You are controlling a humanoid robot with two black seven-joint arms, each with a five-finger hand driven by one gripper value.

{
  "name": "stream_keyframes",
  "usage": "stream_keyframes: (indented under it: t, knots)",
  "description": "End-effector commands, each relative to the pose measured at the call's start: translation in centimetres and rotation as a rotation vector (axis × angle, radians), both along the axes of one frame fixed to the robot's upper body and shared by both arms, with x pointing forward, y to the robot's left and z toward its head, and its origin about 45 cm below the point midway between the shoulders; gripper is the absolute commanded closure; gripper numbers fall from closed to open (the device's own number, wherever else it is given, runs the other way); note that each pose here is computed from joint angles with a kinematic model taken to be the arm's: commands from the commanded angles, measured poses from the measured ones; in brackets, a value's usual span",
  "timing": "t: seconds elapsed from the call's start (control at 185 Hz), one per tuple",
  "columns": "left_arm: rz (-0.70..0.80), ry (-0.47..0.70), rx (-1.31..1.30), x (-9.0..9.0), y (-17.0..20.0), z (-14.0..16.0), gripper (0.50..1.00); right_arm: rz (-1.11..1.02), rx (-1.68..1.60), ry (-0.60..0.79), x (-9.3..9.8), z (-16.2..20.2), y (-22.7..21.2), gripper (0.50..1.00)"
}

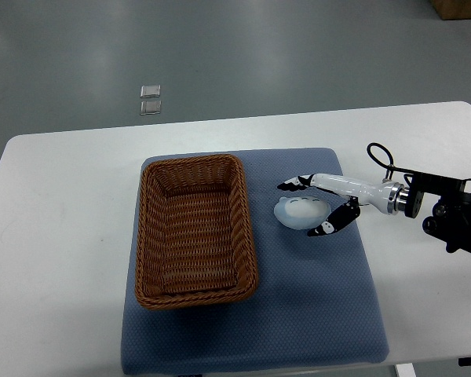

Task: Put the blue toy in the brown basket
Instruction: 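Reach the right hand over the white plush toy and close fingers around it, then lift the plush toy with the right hand and carry it over the basket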

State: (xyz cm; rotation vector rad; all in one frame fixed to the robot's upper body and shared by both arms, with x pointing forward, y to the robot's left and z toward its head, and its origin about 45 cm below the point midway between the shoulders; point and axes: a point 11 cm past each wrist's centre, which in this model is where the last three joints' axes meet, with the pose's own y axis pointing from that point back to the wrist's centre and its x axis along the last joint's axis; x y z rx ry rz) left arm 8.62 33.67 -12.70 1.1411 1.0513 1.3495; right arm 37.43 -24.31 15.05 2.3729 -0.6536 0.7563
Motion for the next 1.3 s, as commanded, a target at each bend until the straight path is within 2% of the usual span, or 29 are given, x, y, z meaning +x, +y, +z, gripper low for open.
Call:
stream_keyframes:
  t: [0.0,0.184,0.324,0.394,0.432,0.475,0.529,0.664,0.745,0.901,1.063,1.198,1.295]
  knots:
    - [0.0,0.0,0.0,0.0,0.0,0.0,0.5,0.01,0.0,0.007,-0.3,-0.4,0.5,0.644]
    - [0.0,-0.001,0.0,0.1,0.0,0.0,0.5,0.007,0.009,-0.005,-0.1,-0.7,1.2,0.681]
    - [0.0,-0.001,0.0,0.1,0.0,0.0,0.5,0.002,0.007,-0.007,0.1,-0.9,1.4,0.75]
    - [0.0,-0.001,0.0,0.1,0.0,0.0,0.5,-0.003,0.003,-0.008,0.2,-1.0,1.3,0.818]
    - [0.0,-0.001,0.0,0.1,0.0,0.0,0.5,0.0,0.002,-0.008,0.2,-1.1,1.4,0.895]
    - [0.0,-0.001,0.0,0.1,0.0,0.0,0.5,0.002,-0.003,-0.007,0.1,-1.2,1.4,0.957]
    - [0.0,-0.001,0.0,0.1,0.0,0.0,0.5,0.005,-0.004,-0.01,0.2,-1.1,1.4,0.998]
    - [0.0,-0.001,0.0,0.1,0.0,0.0,0.5,0.001,0.002,-0.031,0.6,-0.3,1.3,1.0]
    - [0.0,-0.001,0.0,0.1,0.0,0.0,0.5,-0.001,0.013,-0.083,2.4,2.3,1.4,1.0]
    - [0.0,-0.001,0.0,0.1,0.0,0.0,0.5,0.028,0.021,-0.158,4.5,6.0,2.4,1.0]
    - [-0.001,-0.003,0.0,0.2,0.0,0.0,0.5,0.086,0.031,-0.199,5.9,9.2,4.6,0.989]
    - [-0.001,-0.003,0.0,0.2,0.0,0.0,0.5,0.137,0.04,-0.22,6.2,10.6,6.9,0.979]
    - [-0.001,-0.003,0.0,0.2,0.0,0.0,0.5,0.192,0.06,-0.21,5.7,10.4,9.7,0.963]
